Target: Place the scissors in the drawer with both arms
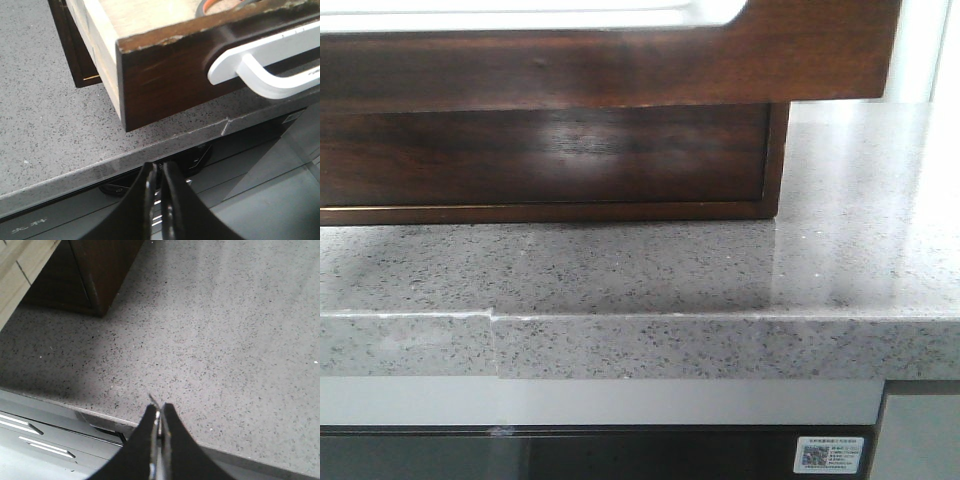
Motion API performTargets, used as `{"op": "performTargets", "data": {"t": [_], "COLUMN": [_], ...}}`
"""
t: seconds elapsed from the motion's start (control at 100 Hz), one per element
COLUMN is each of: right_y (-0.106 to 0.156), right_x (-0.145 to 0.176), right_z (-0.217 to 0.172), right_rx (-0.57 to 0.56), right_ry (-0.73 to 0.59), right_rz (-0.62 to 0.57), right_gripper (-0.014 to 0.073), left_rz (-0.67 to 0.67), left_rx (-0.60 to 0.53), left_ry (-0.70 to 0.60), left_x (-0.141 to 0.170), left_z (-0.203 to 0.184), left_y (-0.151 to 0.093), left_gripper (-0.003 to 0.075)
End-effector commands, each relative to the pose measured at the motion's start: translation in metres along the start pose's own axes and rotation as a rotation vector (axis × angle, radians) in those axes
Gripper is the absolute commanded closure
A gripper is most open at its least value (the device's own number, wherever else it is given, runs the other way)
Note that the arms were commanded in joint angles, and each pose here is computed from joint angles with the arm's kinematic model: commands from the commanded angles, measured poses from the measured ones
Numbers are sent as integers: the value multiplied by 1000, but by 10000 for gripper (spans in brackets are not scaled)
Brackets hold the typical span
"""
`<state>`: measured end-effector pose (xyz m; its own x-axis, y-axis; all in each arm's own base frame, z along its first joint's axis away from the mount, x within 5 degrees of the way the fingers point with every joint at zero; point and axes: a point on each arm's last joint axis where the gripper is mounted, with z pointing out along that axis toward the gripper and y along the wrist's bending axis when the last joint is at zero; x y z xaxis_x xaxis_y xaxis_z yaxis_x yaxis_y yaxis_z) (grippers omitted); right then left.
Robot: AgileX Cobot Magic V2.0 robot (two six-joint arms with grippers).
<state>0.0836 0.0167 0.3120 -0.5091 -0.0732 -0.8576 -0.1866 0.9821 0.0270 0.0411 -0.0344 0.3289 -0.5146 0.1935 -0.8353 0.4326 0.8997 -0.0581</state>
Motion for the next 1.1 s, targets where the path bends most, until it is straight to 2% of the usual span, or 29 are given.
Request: {"op": "performTargets", "data": {"t": [0.0, 0.19, 0.33, 0.45, 0.59, 0.8, 0.96, 1.09], "right_y": [-1, -1, -1, -1, -1, -1, -1, -1], "right_x": [-12, -12, -12, -12, -12, -12, -12, -13], "right_z": [-4, -4, -4, -4, -4, -4, -4, -4], "right_rx": [10, 10, 10, 10, 10, 10, 10, 10], "right_ry": [-85, -85, -85, -85, -85, -85, -85, -90], "right_rz": [8, 8, 8, 8, 8, 8, 8, 8], "right_gripper": [664, 664, 664, 664, 664, 664, 664, 664], "left_rz": [-20, 5, 64, 40, 0, -27, -23, -27], "left_rx": [14, 37, -50, -164, -294, -373, -380, -377], "left_ry": [-79, -101, -161, -337, -481, -660, -671, -640], "left_x": [-12, -10, -1, 9, 38, 80, 103, 105], "left_z": [-5, -10, -16, -8, 14, 48, 66, 68], "left_y": [-2, -6, -2, 8, 23, 37, 40, 40], "left_gripper": [741, 741, 741, 741, 741, 741, 741, 741]}}
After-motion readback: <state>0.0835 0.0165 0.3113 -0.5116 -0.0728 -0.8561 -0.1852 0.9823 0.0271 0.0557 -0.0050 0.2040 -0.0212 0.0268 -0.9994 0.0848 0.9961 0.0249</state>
